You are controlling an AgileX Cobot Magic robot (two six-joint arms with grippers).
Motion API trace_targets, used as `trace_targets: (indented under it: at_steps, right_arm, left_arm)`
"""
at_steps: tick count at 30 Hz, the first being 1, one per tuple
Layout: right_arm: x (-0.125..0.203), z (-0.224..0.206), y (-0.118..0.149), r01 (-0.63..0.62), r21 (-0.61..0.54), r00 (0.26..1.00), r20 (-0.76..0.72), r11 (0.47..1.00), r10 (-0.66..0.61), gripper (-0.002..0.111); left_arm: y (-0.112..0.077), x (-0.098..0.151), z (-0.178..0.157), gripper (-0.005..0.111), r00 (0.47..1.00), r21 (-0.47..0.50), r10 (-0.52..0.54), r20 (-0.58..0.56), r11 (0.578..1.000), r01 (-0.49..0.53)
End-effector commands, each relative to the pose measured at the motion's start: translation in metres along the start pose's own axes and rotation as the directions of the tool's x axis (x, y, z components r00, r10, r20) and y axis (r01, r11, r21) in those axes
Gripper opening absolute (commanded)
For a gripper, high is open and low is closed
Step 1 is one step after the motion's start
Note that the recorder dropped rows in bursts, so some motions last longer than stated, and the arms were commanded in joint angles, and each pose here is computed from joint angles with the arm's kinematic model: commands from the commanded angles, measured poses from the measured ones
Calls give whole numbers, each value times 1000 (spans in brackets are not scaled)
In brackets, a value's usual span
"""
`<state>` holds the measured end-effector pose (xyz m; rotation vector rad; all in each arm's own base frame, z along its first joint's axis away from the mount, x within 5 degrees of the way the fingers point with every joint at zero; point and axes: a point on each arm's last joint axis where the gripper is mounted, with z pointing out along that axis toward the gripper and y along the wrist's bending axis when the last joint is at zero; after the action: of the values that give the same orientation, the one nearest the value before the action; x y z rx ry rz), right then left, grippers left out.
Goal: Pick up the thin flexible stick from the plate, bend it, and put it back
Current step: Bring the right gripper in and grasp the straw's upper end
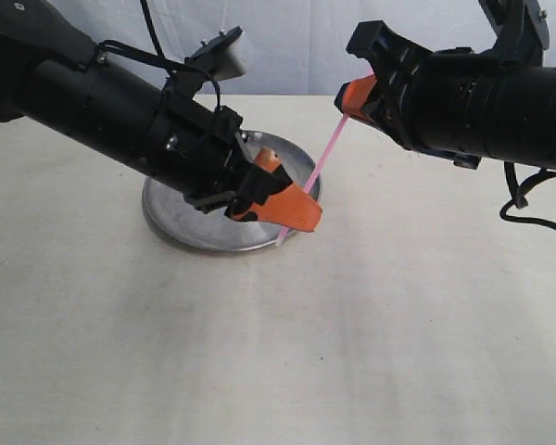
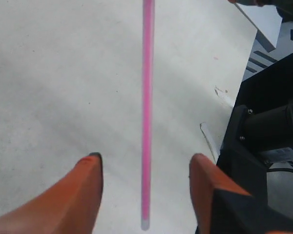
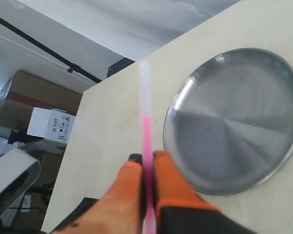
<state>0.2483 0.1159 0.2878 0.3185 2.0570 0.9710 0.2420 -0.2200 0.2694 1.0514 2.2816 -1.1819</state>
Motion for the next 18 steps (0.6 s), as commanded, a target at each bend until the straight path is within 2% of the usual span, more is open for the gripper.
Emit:
trace_targets:
  at_steps: [1, 5, 11, 18]
  right_arm:
    - [-1, 0, 2, 0, -10, 1000, 0, 1000, 0, 0]
    - [-1, 0, 3, -6, -21, 1000, -8, 1000, 6, 0]
    - [0, 0, 4, -2, -34, 1000, -17, 999, 2, 0]
    - [1, 0, 5, 93, -50, 995, -23, 994, -94, 0]
  left_arm:
    - [0, 1, -1, 38, 1000, 0, -4, 0, 1000, 4]
    - [0, 1, -1, 0, 1000, -7, -6, 5, 1000, 6]
    - [-1, -1, -1, 0, 1000, 3, -18, 22, 1000, 18]
    - [-9, -5, -2, 0, 995, 95, -72, 68, 993, 65]
